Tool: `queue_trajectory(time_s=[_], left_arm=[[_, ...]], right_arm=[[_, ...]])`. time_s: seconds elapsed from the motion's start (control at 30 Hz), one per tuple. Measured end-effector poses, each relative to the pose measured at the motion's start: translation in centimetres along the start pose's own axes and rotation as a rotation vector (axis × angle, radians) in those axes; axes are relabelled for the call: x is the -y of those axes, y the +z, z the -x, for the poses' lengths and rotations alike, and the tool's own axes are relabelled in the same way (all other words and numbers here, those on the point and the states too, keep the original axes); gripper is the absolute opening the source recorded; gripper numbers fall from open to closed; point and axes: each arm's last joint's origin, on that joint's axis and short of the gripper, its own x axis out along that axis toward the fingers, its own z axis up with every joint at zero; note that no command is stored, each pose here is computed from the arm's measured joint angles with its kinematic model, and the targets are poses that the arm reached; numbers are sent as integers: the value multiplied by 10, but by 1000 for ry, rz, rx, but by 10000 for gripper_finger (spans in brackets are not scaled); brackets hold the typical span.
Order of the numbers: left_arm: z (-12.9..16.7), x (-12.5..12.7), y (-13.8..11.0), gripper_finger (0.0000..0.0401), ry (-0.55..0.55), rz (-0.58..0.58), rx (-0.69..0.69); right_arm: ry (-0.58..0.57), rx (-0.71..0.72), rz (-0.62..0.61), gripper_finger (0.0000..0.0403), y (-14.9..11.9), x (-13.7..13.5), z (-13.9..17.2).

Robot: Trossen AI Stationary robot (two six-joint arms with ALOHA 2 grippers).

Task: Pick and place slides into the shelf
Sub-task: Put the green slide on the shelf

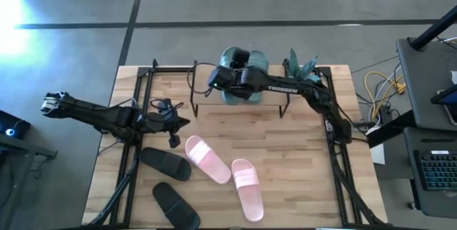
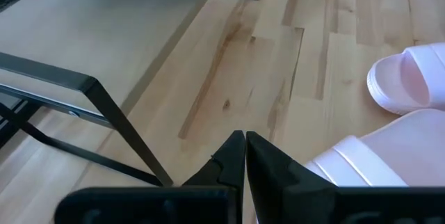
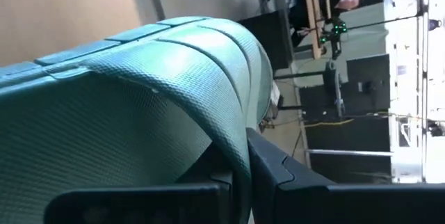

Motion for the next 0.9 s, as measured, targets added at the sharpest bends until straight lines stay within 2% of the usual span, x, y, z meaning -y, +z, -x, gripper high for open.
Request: queue_trajectory(time_s=[0.17, 0.37, 0.5, 0.73, 0.9], left_arm=[[0, 0, 0, 0, 0, 0, -1], [0, 0, 0, 0, 0, -1, -1], [0, 0, 0, 0, 0, -1, -1], [0, 0, 0, 0, 0, -2, -3], [0, 0, 0, 0, 0, -3, -4]], right_arm=[[10, -42, 1, 13, -5, -7, -4], [51, -24, -41, 18, -3, -7, 1], [119, -24, -69, 53, -4, -8, 2], [129, -41, -92, 126, -9, -7, 10], [136, -12, -95, 154, -12, 4, 28]])
